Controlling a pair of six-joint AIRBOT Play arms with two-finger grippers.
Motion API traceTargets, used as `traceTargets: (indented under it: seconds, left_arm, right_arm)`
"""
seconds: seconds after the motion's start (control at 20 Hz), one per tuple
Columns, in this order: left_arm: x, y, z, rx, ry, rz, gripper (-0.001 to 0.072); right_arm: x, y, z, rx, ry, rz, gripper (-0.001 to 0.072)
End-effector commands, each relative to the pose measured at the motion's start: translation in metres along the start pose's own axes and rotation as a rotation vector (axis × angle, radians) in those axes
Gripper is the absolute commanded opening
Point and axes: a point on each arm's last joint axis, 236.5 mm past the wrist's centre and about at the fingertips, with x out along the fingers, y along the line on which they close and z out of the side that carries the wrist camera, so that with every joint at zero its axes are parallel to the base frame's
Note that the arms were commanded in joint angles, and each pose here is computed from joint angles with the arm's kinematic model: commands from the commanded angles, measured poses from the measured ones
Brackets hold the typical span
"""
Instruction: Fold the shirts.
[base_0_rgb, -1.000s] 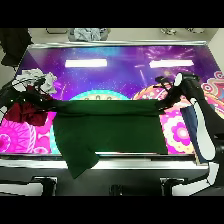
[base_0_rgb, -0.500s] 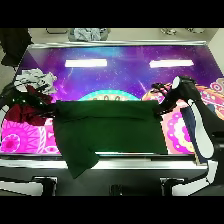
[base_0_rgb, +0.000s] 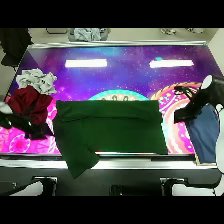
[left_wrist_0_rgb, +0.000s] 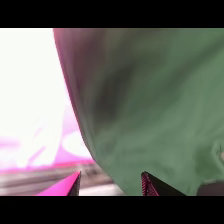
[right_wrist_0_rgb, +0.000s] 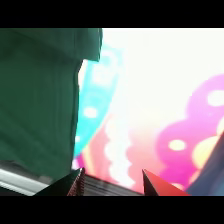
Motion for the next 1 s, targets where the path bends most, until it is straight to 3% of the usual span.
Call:
traceTargets:
  seconds: [0.0, 0.4, 0.5, 0.55, 0.6, 0.7, 0.95]
  left_arm:
    - [0.052, 0.000, -0.055, -0.064, 0.047, -0.071, 0.0483]
    - [0.096, -0.008, -0.074, -0.035, 0.070, -0.079, 0.0481]
    - [0.099, -0.010, -0.069, -0.049, 0.048, -0.064, 0.0458]
    - [0.100, -0.010, -0.064, -0.048, 0.030, -0.055, 0.0347]
    - [0.101, -0.010, -0.061, -0.049, 0.016, -0.049, 0.0217]
    - [0.101, -0.010, -0.058, -0.050, 0.002, -0.044, 0.0049]
    - [0.101, -0.011, -0.059, -0.029, 0.008, -0.046, 0.0034]
  right_arm:
    - [0.018, 0.013, -0.020, 0.039, 0.002, 0.070, 0.0482]
    - [0.051, 0.030, -0.054, 0.011, 0.103, 0.137, 0.0486]
    - [0.062, 0.036, -0.064, 0.010, 0.108, 0.141, 0.0528]
    - [0.068, 0.039, -0.070, 0.012, 0.111, 0.142, 0.0581]
    - [0.073, 0.041, -0.076, 0.013, 0.113, 0.143, 0.0581]
    - [0.084, 0.045, -0.083, 0.020, 0.106, 0.139, 0.0581]
    - [0.103, 0.056, -0.086, 0.040, 0.091, 0.175, 0.0585]
